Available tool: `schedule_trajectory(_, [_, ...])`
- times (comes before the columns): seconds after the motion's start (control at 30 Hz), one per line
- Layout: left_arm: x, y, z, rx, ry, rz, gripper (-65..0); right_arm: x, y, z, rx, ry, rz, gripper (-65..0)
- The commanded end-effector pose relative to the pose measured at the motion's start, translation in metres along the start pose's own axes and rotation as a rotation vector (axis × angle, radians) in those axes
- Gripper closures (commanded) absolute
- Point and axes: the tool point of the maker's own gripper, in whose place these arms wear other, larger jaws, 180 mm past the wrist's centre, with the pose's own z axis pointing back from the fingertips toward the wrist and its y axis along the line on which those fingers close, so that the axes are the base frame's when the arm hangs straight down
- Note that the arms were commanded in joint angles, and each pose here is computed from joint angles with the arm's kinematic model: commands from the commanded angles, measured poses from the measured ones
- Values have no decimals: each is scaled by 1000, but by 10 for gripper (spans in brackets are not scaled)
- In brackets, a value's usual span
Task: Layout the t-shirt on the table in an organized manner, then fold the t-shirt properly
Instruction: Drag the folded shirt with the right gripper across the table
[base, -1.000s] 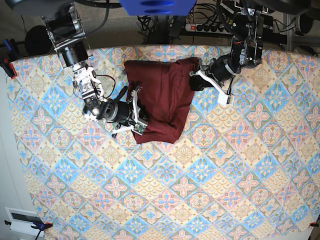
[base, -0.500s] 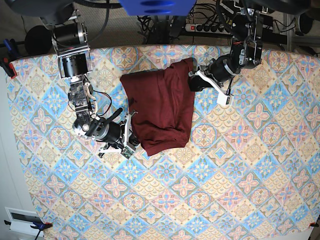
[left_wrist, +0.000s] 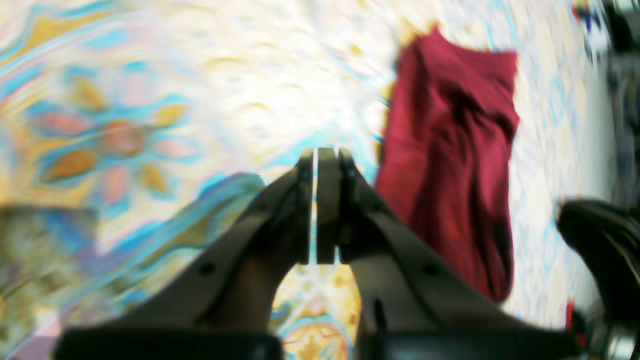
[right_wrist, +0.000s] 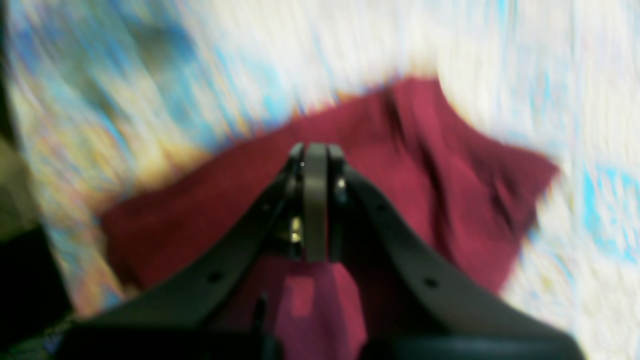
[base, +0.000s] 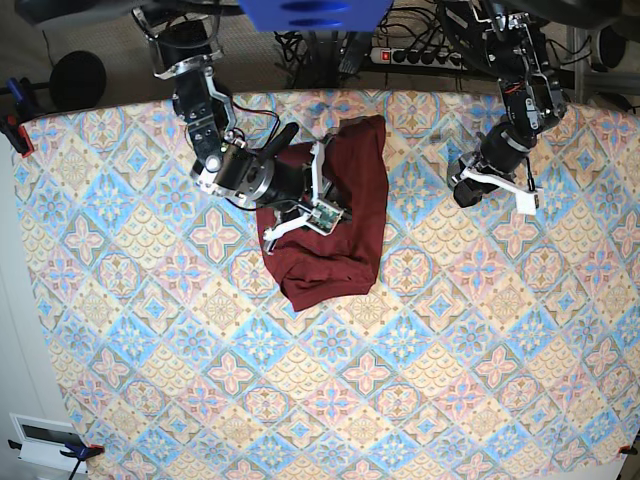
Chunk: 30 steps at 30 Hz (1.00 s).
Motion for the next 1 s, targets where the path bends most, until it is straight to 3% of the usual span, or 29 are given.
schedule_trajectory(0.0, [14, -5, 3, -20, -40, -15, 0, 6, 12, -1, 20, -23, -11, 0])
schedule_trajectory(0.17, [14, -2, 4, -14, -37, -19, 0, 24, 41, -24, 94, -67, -60, 0])
schedule_trajectory(0.37, [12, -3, 4, -15, -37, -13, 0, -31, 72, -51, 202, 55, -167, 0])
schedule_trajectory(0.5, [12, -3, 4, -17, -37, -11, 0, -44, 62, -66, 208, 47, -215, 0])
schedule_trajectory(0.73, [8, 0, 6, -10, -30, -6, 0, -65, 18, -61, 110, 65, -300, 0])
schedule_trajectory(0.97, [8, 0, 6, -10, -30, -6, 0, -110, -50, -20, -86, 103, -402, 0])
